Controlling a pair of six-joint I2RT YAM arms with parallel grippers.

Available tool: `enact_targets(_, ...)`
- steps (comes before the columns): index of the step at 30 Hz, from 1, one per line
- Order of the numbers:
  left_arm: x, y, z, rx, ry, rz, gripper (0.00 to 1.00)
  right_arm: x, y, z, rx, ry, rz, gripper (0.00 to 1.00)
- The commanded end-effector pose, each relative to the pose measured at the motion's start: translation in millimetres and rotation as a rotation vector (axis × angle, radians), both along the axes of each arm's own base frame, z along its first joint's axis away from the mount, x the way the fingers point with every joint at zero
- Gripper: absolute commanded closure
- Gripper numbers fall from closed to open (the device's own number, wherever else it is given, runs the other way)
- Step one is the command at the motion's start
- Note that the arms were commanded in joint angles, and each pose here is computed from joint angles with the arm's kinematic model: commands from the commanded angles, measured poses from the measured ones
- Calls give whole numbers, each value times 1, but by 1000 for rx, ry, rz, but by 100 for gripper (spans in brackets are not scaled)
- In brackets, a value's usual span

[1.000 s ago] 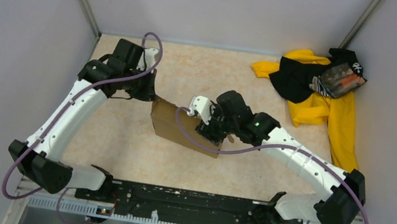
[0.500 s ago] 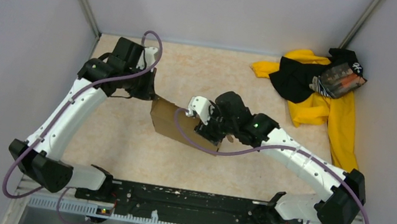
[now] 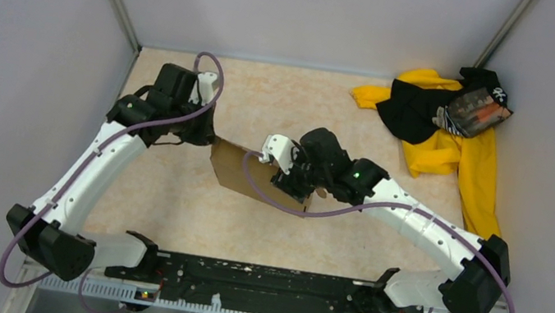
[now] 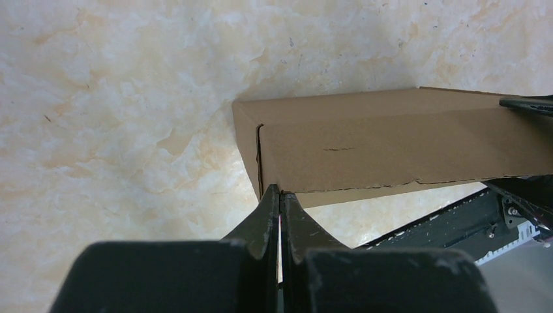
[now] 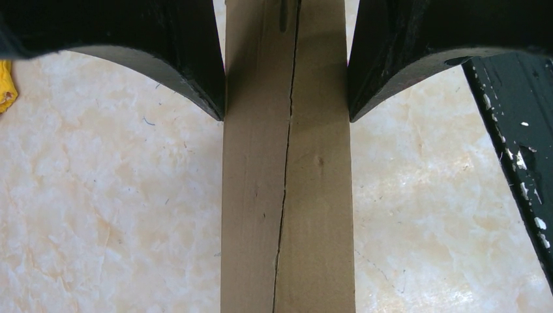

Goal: Fold the paper box

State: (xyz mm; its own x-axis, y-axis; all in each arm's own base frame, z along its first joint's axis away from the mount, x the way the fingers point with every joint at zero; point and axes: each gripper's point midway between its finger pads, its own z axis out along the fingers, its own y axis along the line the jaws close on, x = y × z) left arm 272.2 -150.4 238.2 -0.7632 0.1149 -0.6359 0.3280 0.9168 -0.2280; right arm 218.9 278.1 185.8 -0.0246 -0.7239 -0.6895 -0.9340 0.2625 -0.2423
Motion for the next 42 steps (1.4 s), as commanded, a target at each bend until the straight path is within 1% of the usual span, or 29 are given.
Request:
enact_targets(1, 2, -11, 2, -48, -33, -26, 100, -17, -7, -35, -110, 59, 74, 66)
enact_targets(17, -3, -9, -23, -32, 8, -29, 100, -23, 3, -33, -77, 106, 94, 65)
enact_targets(21, -6, -9, -22, -37, 10, -35, 100, -24, 5, -32, -69, 118, 97, 65)
enact_targets(23, -7, -8, -19, -37, 7, -35, 94, -25, 7, -31, -65, 122, 101, 65)
enact_targets(24, -8, -8, -17, -39, 2, -37, 87, -25, 7, -30, -64, 125, 104, 65)
enact_targets(25, -9, -7, -16, -41, -1, -36, 82, -26, 8, -29, -61, 127, 106, 65)
enact_targets(27, -10, -7, -13, -43, -7, -38, 76, -25, 8, -28, -56, 133, 111, 64)
enact_targets(30, -10, -6, -15, -39, -5, -36, 71, -26, 10, -25, -47, 145, 120, 64)
enact_targets(33, -10, -7, -21, -36, 14, -41, 68, -27, 9, -23, -45, 156, 127, 65)
enact_targets(35, -12, -7, -24, -34, 25, -41, 65, -29, 9, -22, -39, 168, 141, 65)
enact_targets(40, -15, -5, -20, -35, 13, -44, 56, -29, 6, -18, -30, 192, 162, 65)
enact_targets(42, -16, -4, -19, -30, 11, -48, 54, -28, 5, -17, -30, 201, 169, 65)
